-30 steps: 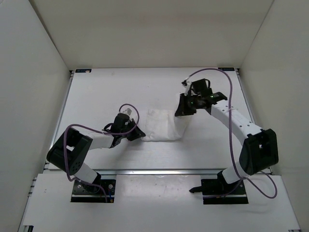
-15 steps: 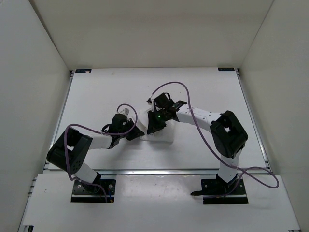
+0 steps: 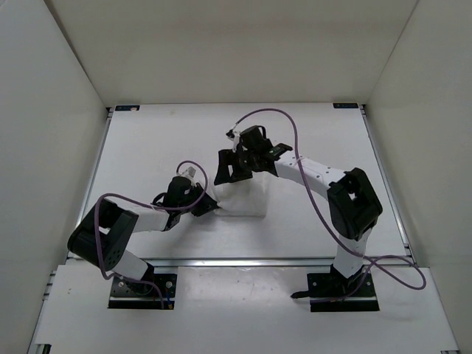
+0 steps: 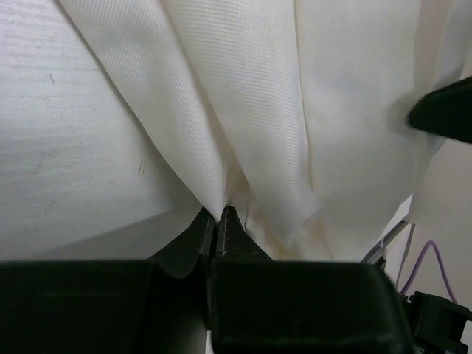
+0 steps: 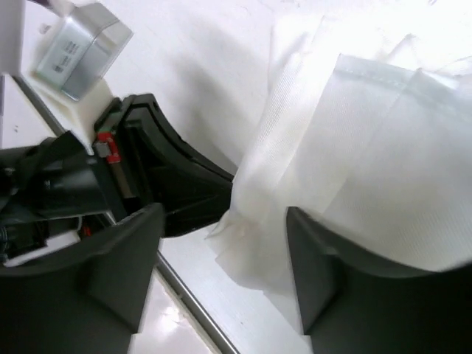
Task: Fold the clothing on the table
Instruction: Fold the skirt
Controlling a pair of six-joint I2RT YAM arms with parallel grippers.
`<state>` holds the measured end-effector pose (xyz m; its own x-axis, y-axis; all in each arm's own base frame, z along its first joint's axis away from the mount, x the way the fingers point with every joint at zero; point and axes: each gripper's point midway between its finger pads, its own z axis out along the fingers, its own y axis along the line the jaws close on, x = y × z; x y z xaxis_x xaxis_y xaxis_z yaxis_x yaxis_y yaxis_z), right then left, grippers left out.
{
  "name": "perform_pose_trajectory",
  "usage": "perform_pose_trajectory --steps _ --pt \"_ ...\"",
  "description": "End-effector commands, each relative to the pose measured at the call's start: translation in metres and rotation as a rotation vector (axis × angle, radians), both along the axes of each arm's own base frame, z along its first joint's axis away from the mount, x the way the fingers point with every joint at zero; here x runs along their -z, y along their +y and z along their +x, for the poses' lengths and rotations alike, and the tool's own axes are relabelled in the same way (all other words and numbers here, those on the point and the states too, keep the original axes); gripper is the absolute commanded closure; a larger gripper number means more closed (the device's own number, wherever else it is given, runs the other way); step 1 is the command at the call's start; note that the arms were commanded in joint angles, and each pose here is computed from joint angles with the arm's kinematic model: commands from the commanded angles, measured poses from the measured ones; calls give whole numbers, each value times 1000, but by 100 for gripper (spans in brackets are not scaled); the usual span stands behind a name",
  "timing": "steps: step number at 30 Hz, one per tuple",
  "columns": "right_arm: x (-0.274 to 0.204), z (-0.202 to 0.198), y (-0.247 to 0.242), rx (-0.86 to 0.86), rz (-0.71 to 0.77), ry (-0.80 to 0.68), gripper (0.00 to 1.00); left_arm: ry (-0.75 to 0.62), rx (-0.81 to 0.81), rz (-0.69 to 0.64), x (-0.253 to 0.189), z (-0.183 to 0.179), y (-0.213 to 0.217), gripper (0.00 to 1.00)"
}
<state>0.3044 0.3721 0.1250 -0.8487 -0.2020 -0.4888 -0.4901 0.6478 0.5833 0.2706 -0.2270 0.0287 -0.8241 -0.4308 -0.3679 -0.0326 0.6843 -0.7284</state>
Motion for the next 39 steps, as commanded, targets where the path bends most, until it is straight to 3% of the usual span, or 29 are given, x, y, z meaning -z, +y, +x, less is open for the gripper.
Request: perform_pose_trajectory --steps 1,2,4,5,7,9,17,24,26,27,29,30,33,39 --pt "-61 5 -4 0 133 -137 33 -32 8 -40 -14 -1 -2 92" --pt "-66 3 -6 5 152 -132 30 -33 0 -41 -15 0 0 91" --pt "-79 -1 -20 21 174 -163 33 -26 11 -45 -15 -4 -2 88" --pt "-80 -5 -23 15 179 -160 43 -25 3 -41 -14 -3 0 88" --pt "-73 -11 -37 12 194 -144 80 -22 12 -43 -15 -6 -1 88" --pt "-63 -22 -44 -14 227 -109 100 -23 7 -41 -15 -5 0 88" --pt "4 -44 -43 -41 256 -22 100 8 51 -14 -13 -10 -3 85" --pt "51 -24 -19 -97 133 -8 100 25 107 -13 -12 -18 -2 70" --pt "54 -18 -13 -110 120 -13 98 25 117 -18 -16 -17 -3 58" --pt "51 -15 -10 -121 120 -9 97 22 115 -12 -17 -16 0 45" --pt "37 -19 -8 -133 134 -8 94 -3 103 -11 -27 -14 3 28" --pt "26 -17 -13 -112 142 -18 93 -1 90 0 -27 -15 8 25" --pt "-6 -24 -24 -77 184 -30 87 -31 1 -10 -42 -12 30 2" --pt "-44 -40 -63 12 273 -77 78 -126 -136 4 -83 -13 80 1"
